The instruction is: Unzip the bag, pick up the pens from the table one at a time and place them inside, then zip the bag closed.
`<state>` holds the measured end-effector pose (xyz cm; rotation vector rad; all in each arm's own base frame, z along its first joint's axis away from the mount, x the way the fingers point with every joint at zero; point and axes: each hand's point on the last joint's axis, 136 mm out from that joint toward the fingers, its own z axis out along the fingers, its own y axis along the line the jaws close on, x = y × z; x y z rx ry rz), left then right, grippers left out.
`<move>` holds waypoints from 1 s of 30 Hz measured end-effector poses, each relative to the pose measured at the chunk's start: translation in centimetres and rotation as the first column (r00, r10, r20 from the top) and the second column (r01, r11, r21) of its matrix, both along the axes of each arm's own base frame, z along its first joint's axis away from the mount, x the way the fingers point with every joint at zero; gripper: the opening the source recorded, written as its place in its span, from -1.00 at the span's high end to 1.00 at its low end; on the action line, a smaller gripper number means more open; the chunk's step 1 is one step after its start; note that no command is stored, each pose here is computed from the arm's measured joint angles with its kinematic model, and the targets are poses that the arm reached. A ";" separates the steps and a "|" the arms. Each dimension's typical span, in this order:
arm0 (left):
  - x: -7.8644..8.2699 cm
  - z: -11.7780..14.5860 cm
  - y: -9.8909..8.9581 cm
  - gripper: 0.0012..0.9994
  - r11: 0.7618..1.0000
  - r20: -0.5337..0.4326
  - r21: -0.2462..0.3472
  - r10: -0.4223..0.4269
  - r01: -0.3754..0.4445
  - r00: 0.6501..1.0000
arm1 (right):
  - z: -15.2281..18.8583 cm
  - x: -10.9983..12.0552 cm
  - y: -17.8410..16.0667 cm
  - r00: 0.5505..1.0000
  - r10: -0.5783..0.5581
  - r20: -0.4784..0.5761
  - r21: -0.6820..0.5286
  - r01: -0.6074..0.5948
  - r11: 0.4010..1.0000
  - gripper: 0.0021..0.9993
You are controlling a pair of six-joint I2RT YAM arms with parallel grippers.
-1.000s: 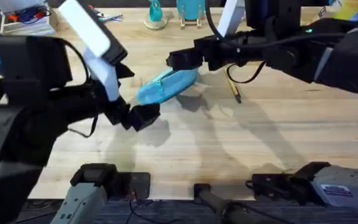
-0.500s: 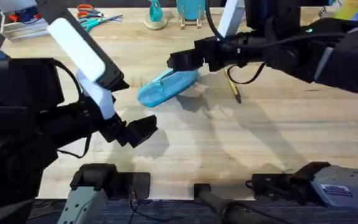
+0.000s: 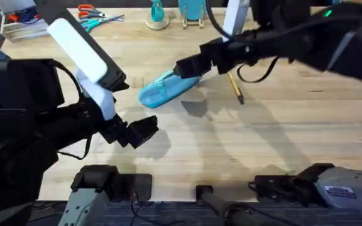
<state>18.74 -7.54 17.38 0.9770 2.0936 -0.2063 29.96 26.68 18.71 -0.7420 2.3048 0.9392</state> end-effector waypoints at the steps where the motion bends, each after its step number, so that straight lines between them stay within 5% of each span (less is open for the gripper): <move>1: 0.0 0.0 0.0 -0.99 1.000 0.000 0.000 0.000 0.000 1.000 | 0.7 0.0 0.0 1.000 0.018 0.017 -0.012 -0.018 1.000 -0.99; 9: -0.1 -0.1 0.1 -0.99 1.000 -0.005 0.003 0.003 -0.003 1.000 | 6.2 1.2 0.0 0.977 0.151 0.150 -0.127 -0.133 0.983 -0.99; 17: -0.1 -0.2 0.2 -0.99 1.000 -0.007 0.008 0.007 -0.007 1.000 | 5.0 2.6 0.6 0.941 0.319 0.114 -0.267 -0.280 0.922 -0.99; 22: -0.1 -0.2 0.2 -0.99 1.000 -0.007 0.008 0.007 -0.007 1.000 | 3.7 3.8 1.2 0.881 0.437 0.180 -0.331 -0.364 0.870 -0.99; 30: -0.1 -0.2 0.2 -0.99 1.000 -0.007 0.008 0.007 -0.007 1.000 | 5.6 6.4 2.6 0.719 0.556 0.416 -0.414 -0.395 0.820 -0.99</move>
